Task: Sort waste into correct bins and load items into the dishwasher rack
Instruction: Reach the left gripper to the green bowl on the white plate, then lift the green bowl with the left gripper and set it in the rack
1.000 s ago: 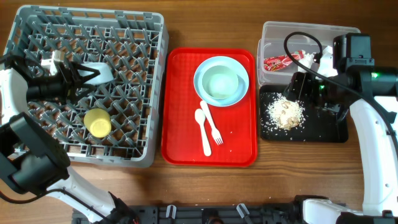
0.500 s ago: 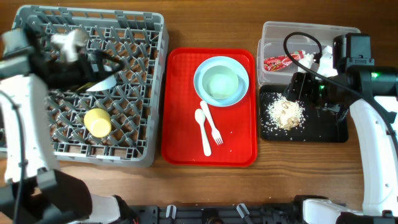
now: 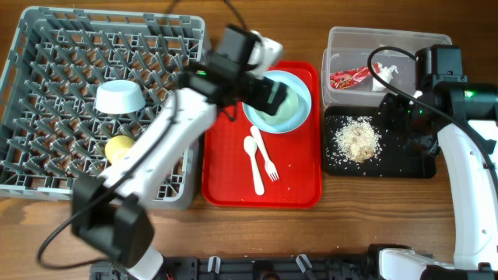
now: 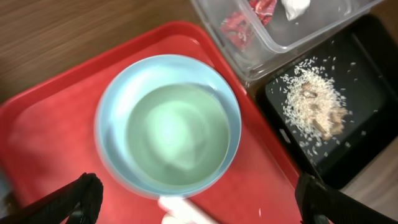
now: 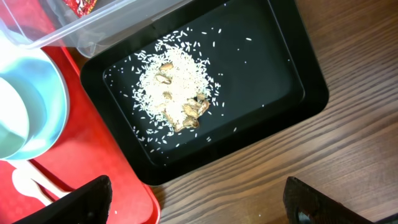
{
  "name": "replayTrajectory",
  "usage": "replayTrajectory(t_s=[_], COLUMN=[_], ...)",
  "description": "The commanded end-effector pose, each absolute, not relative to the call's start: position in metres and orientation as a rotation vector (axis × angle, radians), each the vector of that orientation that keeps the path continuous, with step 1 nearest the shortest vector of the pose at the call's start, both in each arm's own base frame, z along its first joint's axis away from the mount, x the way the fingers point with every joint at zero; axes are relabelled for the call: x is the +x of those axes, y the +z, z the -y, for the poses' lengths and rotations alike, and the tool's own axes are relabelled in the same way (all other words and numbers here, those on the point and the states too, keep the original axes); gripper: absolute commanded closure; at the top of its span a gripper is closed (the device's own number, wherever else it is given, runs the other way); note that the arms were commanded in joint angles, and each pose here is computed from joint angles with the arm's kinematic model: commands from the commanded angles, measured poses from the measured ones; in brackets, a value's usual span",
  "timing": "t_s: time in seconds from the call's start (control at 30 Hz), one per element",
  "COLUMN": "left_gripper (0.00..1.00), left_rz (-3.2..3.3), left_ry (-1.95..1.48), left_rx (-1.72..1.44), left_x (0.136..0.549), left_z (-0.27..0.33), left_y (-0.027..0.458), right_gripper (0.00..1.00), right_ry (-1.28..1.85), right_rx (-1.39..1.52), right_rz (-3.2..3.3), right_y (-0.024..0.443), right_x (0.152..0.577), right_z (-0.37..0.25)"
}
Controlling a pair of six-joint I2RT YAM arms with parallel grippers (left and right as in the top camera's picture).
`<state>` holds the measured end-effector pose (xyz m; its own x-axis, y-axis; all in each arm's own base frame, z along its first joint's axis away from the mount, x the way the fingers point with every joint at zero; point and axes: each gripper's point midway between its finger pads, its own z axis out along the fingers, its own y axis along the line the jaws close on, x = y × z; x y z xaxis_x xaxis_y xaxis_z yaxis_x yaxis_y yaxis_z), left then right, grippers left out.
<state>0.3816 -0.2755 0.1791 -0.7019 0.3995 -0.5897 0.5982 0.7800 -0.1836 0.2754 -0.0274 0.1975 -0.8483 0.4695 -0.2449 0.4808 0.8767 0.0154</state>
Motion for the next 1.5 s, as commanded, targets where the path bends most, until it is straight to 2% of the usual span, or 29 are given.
replayTrajectory(t_s=[0.0,0.2,0.37,0.5,0.6,0.8,0.97,1.0,1.17,1.47], left_gripper=[0.01,0.14,0.37,0.8,0.96,0.96,0.96,0.96,0.96,0.96], left_rz=[-2.465,-2.525,-2.575,-2.588,-2.588,-2.549,-2.444,-2.393,-2.269,-2.204], left_ry=[-0.451,-0.371,-0.249,-0.245,-0.245,-0.276,-0.377,-0.475,-0.767,-1.243], left_rx=[0.813,0.883,0.868,0.876,0.883,0.879,0.754,0.73,0.634,0.296], left_x=[0.383,0.385,0.39,0.387,0.385,0.381,0.382,0.38,0.387,0.427], left_z=[0.309,0.329,0.316,0.316,0.317,0.321,0.307,0.3,0.257,0.135], left_y=[0.134,0.065,0.037,0.033,0.033,0.062,0.151,0.185,0.256,0.269], right_gripper=[0.11,0.11,0.11,0.11,0.11,0.11,0.11,0.11,0.11,0.11], right_ry=[-0.107,-0.102,-0.102,-0.103,-0.103,-0.107,-0.107,-0.107,-0.107,-0.107], right_rx=[0.756,0.751,0.751,0.751,0.751,0.75,0.751,0.751,0.751,0.751], right_rz=[-2.789,-2.791,-2.792,-2.792,-2.793,-2.801,-2.802,-2.802,-2.802,-2.802], right_y=[0.199,0.199,0.199,0.199,0.199,0.198,0.198,0.198,0.198,0.198], right_x=[0.274,0.274,0.274,0.274,0.274,0.272,0.271,0.271,0.271,0.271], right_z=[0.033,0.032,0.032,0.032,0.032,0.032,0.032,0.032,0.032,0.032])
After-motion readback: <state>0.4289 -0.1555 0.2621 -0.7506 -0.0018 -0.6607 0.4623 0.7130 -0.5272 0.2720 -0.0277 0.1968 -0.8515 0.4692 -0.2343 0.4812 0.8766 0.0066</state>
